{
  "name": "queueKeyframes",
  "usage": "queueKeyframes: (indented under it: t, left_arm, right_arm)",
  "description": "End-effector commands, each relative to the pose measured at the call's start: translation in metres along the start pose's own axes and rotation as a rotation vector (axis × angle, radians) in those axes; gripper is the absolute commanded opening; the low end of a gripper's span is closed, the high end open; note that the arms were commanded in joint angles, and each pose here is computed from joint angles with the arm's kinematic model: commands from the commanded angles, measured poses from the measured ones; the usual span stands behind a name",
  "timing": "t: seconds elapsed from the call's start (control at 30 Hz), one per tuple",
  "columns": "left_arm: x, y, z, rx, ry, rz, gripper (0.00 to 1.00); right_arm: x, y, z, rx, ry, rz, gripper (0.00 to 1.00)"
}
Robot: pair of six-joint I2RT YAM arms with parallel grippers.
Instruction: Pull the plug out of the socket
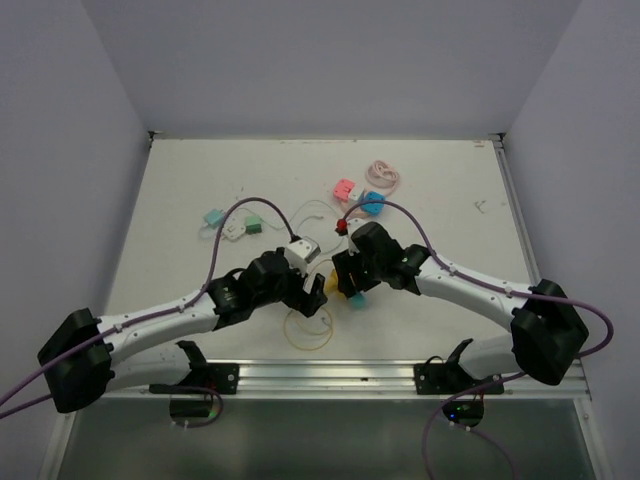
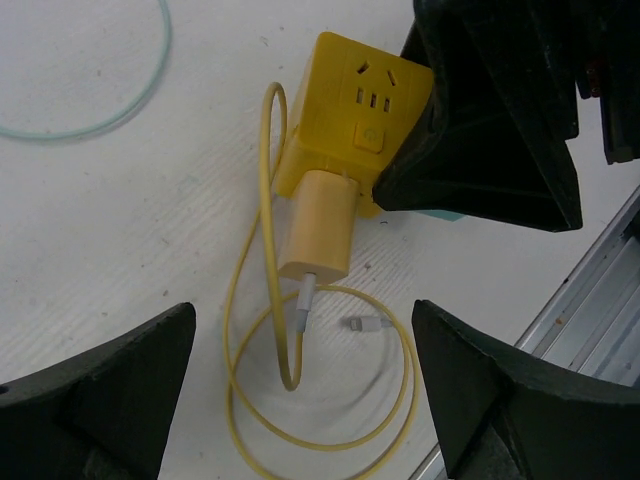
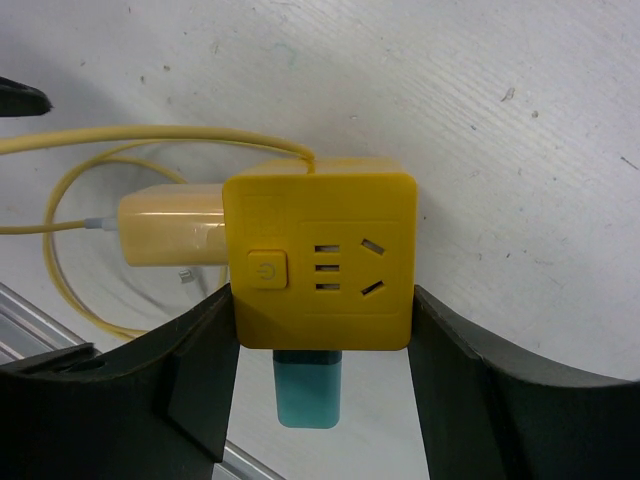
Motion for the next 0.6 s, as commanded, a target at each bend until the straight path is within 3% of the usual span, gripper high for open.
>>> queueKeyframes:
  t: [0.0,0.1,0.3,0.4,0.57]
  left_arm:
    - [-0.013,0.033,-0.014,-0.074,-0.001,-0.128,0.92]
    - [-0.022,0.033,-0.02,-0.112,0.003,-0.119,0.84]
    - [-0.037,0.026,-0.024,-0.179,0.031,-0.094,0.77]
    - [-0.042,0.021,-0.025,-0.19,0.015,-0.079,0.68]
    - [-0.048,0.013,-0.027,-0.198,-0.012,-0.046,0.63]
  right_arm:
    - [0.01,0.019,0.012,-0.039,0.06,-0.057,0.0]
    - [0.01,0.019,0.013,-0.045,0.068,-0.06,0.0]
    - [0.01,0.018,0.014,-0.051,0.089,-0.06,0.0]
    - [0.011,0.018,0.015,-0.051,0.093,-0.065,0.0]
    - [0.012,0.017,0.014,-0.048,0.089,-0.07,0.0]
Point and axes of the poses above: each gripper's point midway between its finger pads, its own x axis back along the fingers, its own z axis along the line the jaws close on, y = z × x, the point moved 8 cm from there along x, back along the fingers, and after that the axes turned 2 degrees about -x, right-handed, at the moved point
